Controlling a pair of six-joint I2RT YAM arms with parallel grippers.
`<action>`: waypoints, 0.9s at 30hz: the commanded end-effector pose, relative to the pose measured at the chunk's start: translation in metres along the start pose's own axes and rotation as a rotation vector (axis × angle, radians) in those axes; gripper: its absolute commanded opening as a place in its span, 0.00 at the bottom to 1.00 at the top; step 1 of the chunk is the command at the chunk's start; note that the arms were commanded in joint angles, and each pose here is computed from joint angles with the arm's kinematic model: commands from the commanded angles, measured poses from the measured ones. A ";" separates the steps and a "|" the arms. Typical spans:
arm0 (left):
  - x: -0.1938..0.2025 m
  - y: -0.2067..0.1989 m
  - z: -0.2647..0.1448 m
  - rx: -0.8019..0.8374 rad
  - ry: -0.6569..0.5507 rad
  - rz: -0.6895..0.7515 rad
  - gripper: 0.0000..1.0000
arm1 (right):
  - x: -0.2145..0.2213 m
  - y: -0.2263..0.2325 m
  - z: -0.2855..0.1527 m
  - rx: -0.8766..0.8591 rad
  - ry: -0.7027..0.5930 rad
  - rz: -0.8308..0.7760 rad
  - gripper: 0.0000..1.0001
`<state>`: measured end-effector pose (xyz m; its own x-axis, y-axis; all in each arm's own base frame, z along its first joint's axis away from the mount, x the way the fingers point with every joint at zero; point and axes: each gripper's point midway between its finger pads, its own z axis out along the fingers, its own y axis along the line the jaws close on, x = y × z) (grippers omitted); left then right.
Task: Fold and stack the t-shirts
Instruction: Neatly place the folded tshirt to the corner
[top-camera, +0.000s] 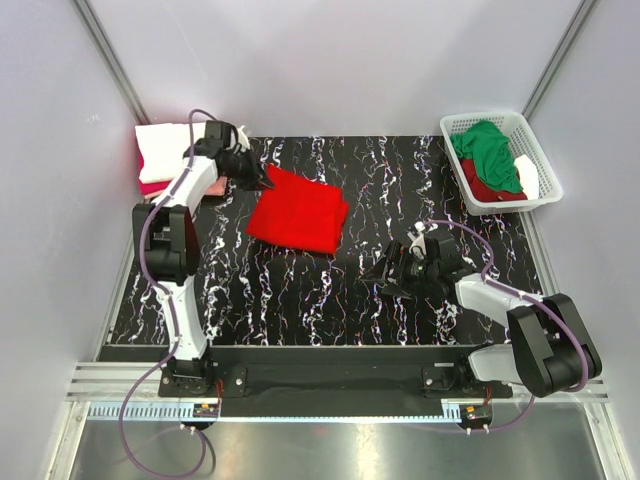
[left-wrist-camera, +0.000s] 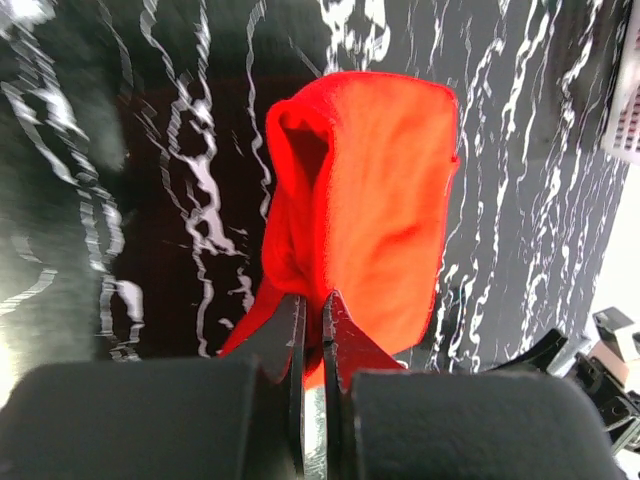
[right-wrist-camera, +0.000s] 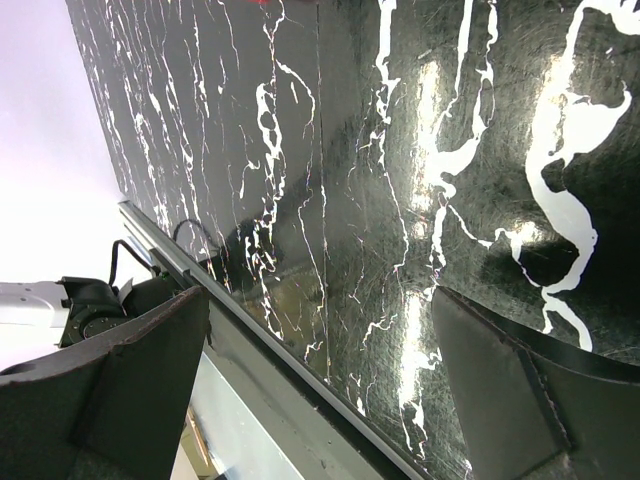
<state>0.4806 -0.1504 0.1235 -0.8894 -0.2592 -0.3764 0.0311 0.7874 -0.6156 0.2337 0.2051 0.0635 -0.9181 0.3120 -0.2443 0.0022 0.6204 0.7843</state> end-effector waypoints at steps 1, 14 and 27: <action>-0.024 0.000 -0.021 -0.020 -0.037 0.042 0.00 | -0.005 0.008 -0.001 -0.045 -0.014 -0.038 1.00; -0.061 0.008 -0.049 -0.034 -0.093 0.063 0.00 | -0.005 0.008 -0.001 -0.057 -0.013 -0.037 1.00; -0.172 0.011 -0.124 0.034 -0.384 0.033 0.00 | -0.004 0.009 0.000 -0.080 -0.006 -0.048 1.00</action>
<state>0.5633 -0.0356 0.2107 -0.7548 -0.3981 -0.5214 -0.0133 0.8039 -0.5946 0.2338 0.2065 0.0660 -0.9189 0.3055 -0.2496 -0.0190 0.5977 0.8015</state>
